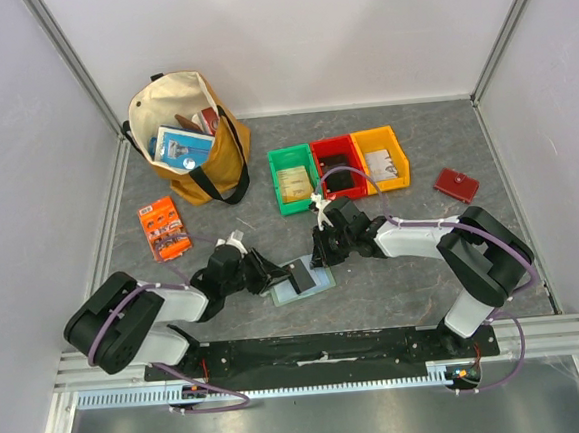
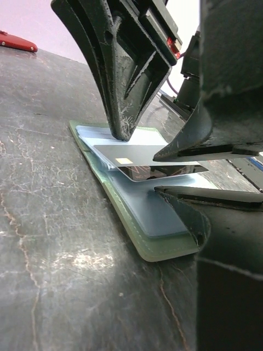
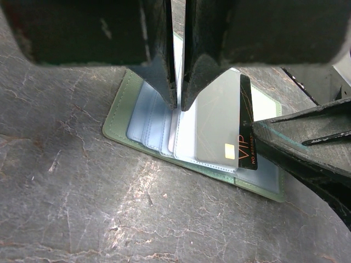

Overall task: Take the credit cards out of the card holder
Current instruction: Remove the credit card from the card holder.

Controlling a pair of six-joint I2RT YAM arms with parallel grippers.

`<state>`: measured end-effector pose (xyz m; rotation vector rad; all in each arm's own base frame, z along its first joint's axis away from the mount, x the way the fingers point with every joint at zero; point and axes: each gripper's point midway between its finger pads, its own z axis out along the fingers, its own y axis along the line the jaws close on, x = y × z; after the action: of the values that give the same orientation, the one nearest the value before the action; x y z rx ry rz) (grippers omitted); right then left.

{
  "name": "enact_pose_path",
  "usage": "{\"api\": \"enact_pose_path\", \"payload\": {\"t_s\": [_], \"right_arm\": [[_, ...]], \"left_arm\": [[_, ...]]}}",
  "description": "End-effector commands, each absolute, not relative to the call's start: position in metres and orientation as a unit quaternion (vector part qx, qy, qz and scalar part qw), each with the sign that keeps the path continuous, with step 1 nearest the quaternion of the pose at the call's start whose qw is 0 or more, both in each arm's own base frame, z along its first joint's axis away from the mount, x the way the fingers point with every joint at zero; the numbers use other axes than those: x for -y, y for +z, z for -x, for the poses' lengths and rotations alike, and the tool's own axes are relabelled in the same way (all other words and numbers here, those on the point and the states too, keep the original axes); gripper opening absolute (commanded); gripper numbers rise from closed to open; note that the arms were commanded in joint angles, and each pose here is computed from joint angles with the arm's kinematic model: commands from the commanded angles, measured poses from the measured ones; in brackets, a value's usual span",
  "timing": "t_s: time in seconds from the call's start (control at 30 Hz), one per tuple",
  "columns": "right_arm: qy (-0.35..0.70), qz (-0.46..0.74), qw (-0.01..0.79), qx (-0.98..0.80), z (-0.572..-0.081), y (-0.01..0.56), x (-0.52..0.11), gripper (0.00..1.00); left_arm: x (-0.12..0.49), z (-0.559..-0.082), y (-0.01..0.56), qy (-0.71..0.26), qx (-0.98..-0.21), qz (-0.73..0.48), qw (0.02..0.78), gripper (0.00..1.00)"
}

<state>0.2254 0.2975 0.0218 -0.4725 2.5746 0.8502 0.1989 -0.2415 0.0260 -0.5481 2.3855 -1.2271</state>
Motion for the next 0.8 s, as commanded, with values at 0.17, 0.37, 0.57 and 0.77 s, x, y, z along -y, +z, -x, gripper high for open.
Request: {"api": "enact_pose_path", "payload": {"t_s": [0.17,0.37,0.57,0.77], "right_arm": [[0.255,0.168,0.163,-0.938,-0.212,-0.005,-0.272,0.13],[0.251,0.169,0.163,-0.939,-0.212,-0.007,-0.270,0.13],[0.246,0.168,0.167,-0.940,-0.215,-0.007,-0.270,0.13],[0.247,0.168,0.172,-0.939,-0.218,-0.005,-0.272,0.13]], "left_arm": [[0.254,-0.210,0.031,-0.459,-0.847,0.175,0.202,0.26],[0.242,-0.201,0.027,-0.455,-0.846,0.192,0.202,0.03],[0.227,-0.183,0.018,-0.439,-0.853,0.204,0.195,0.02],[0.212,-0.174,0.021,-0.420,-0.857,0.211,0.210,0.02]]}}
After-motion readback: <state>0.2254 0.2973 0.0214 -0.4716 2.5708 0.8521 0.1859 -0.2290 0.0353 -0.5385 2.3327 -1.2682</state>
